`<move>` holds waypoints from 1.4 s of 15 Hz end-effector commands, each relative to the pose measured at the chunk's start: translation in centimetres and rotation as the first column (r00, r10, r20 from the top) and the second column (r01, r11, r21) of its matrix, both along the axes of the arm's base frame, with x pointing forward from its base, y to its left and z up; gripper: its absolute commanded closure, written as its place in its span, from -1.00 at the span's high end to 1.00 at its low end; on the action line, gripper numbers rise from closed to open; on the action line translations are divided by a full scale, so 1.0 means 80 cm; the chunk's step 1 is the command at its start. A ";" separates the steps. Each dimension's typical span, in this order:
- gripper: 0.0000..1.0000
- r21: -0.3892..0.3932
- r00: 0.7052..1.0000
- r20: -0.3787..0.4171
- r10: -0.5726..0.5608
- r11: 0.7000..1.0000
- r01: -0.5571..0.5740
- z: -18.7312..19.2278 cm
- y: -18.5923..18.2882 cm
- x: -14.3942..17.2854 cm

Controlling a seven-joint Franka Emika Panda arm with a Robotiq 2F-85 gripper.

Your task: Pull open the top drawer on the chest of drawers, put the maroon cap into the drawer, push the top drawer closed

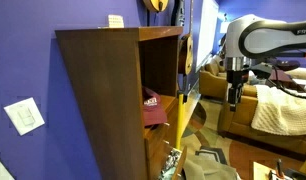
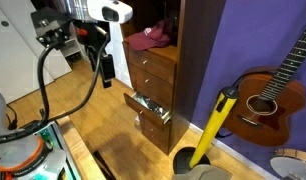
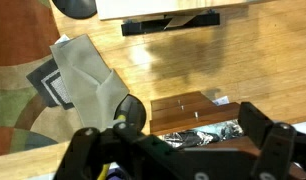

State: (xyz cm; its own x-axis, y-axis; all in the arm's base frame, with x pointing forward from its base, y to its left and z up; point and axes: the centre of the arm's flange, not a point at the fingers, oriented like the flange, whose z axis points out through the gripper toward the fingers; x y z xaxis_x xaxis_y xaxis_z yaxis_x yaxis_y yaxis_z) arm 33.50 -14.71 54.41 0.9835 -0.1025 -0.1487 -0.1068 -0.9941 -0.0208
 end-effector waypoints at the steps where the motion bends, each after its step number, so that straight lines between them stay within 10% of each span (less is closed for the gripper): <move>1: 1.00 0.000 1.000 0.000 0.000 1.000 0.000 0.000 0.000 0.000; 11: 1.00 -0.072 0.975 0.172 0.138 0.989 -0.127 -0.008 0.098 0.074; 21: 1.00 -0.037 0.933 0.294 0.207 0.978 -0.205 -0.114 0.142 0.152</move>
